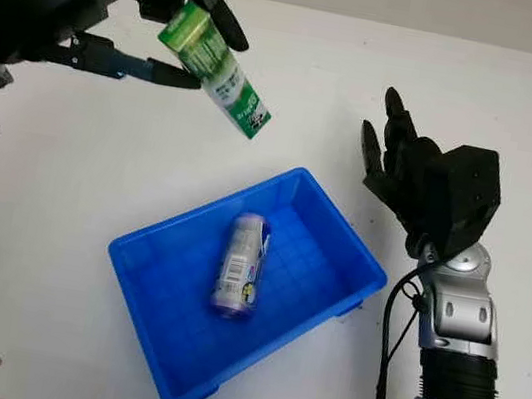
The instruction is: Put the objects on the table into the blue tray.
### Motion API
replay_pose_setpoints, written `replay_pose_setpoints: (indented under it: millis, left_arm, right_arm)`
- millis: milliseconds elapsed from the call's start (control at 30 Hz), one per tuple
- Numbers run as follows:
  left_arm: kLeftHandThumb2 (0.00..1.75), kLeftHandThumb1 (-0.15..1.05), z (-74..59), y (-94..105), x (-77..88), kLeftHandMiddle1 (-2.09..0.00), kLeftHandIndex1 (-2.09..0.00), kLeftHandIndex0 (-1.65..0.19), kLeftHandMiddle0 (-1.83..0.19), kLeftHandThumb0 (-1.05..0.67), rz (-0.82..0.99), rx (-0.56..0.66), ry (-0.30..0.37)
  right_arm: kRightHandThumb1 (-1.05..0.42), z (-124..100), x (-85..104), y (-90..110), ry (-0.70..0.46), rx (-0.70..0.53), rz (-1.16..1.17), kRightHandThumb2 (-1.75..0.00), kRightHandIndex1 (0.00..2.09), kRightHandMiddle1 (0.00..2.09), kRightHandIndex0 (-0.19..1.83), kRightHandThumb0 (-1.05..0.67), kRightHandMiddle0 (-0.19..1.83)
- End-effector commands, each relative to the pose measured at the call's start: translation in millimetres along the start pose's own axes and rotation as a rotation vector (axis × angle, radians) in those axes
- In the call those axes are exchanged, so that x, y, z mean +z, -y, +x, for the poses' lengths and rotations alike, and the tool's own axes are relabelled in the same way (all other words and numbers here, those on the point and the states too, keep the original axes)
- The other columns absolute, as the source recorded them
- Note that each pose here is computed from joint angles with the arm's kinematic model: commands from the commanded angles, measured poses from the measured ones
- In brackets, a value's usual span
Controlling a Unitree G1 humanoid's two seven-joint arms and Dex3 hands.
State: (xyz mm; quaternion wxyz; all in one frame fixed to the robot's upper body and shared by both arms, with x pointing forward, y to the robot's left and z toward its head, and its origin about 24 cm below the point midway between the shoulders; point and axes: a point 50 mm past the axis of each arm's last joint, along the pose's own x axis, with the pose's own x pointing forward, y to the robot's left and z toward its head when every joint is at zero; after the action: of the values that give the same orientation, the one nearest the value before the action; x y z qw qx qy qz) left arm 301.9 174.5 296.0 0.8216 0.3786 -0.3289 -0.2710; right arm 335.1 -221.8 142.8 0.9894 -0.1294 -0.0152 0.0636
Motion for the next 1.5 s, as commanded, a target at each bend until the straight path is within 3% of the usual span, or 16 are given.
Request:
replay_pose_setpoints:
  millis: [0,300,333,400,467,500,567,667,700,867,1100,1300,1367,1467]
  left_arm:
    - [0.05,0.99,-3.1,-1.8,5.5,-1.14,-0.88,-0.52,-0.65,-0.22,-0.008,-0.001,0.015]
    - [0.06,1.00,-4.5,7.4,6.5,-1.09,-0.96,-0.49,-0.60,-0.22,-0.098,-0.136,-0.020]
    - [0.06,1.00,-4.3,10.5,4.4,-1.03,-0.92,-0.47,-0.59,-0.23,-0.111,-0.179,-0.030]
    - [0.05,1.00,-4.9,17.9,1.2,-0.58,-0.67,-0.36,-0.55,-0.26,-0.128,-0.256,-0.044]
    - [0.05,1.00,-6.3,23.4,-2.0,-0.25,-0.43,-0.38,-0.63,-0.32,-0.127,-0.299,-0.049]
    - [0.05,1.00,-6.7,25.2,-3.9,-0.19,-0.39,-0.41,-0.66,-0.33,-0.129,-0.308,-0.045]
    - [0.06,1.01,-6.3,26.2,-7.2,-0.16,-0.39,-0.49,-0.71,-0.33,-0.145,-0.313,-0.033]
    - [0.05,1.02,-5.9,24.8,-9.3,-0.22,-0.62,-0.40,-0.69,-0.33,-0.151,-0.313,-0.018]
    - [0.05,1.01,-5.9,24.6,-9.5,-0.20,-0.61,-0.35,-0.65,-0.33,-0.170,-0.328,-0.012]
    - [0.05,0.95,-5.0,25.5,-10.9,-0.02,-0.11,-0.14,-0.16,-0.44,-0.222,-0.440,0.009]
    - [0.05,0.92,-2.8,24.7,-12.9,-0.01,-0.03,0.05,0.17,-0.63,-0.215,-0.568,0.014]
    - [0.06,0.92,-2.4,20.5,-14.2,0.00,-0.03,0.10,0.19,-0.71,-0.254,-0.604,0.014]
    - [0.09,1.00,-2.6,17.8,-15.8,0.00,-0.03,0.13,0.19,-0.74,-0.276,-0.584,0.009]
    - [0.36,1.04,-2.4,10.6,-19.8,-0.02,-0.04,0.16,0.18,-0.87,-0.277,-0.494,-0.057]
  right_arm:
    - [-1.05,0.3,3.8,1.1,0.021,-0.004,-0.017,-0.66,0.06,0.06,-0.17,-0.63,-0.17]
    - [-1.05,0.0,2.6,0.8,0.021,-0.011,-0.011,-0.66,0.05,0.05,-0.17,-0.64,-0.18]
    - [-1.05,0.1,2.7,0.5,0.022,-0.012,-0.015,-0.66,0.06,0.06,-0.17,-0.64,-0.17]
    - [-1.05,0.0,2.7,0.3,0.024,-0.007,-0.022,-0.67,0.05,0.05,-0.17,-0.63,-0.18]
    - [-1.05,0.0,2.5,0.2,0.023,-0.003,-0.021,-0.67,0.05,0.05,-0.18,-0.63,-0.18]
    - [-1.05,0.1,2.3,0.2,0.023,-0.002,-0.021,-0.67,0.05,0.05,-0.18,-0.63,-0.18]
    - [-1.05,-0.1,2.1,0.3,0.019,0.000,-0.024,-0.68,0.05,0.05,-0.18,-0.63,-0.18]
    - [-1.05,-0.2,1.8,0.0,0.018,-0.002,-0.022,-0.68,0.05,0.05,-0.18,-0.62,-0.19]
    - [-1.05,-0.5,1.8,0.0,0.018,-0.004,-0.024,-0.68,0.05,0.05,-0.18,-0.62,-0.18]
    - [-1.05,-1.3,1.3,-0.1,0.023,-0.004,-0.024,-0.68,0.05,0.05,-0.18,-0.62,-0.18]
    - [-1.05,-0.9,1.7,-0.5,0.017,-0.004,-0.034,-0.69,0.05,0.05,-0.18,-0.62,-0.18]
    - [-1.05,-0.5,0.9,-0.8,0.016,-0.004,-0.023,-0.69,0.05,0.05,-0.19,-0.61,-0.18]
    - [-1.05,-0.6,1.0,-0.9,0.016,-0.002,-0.032,-0.69,0.05,0.05,-0.19,-0.61,-0.18]
    - [-1.05,-0.6,1.5,-1.1,0.019,0.000,-0.036,-0.69,0.05,0.05,-0.18,-0.62,-0.19]
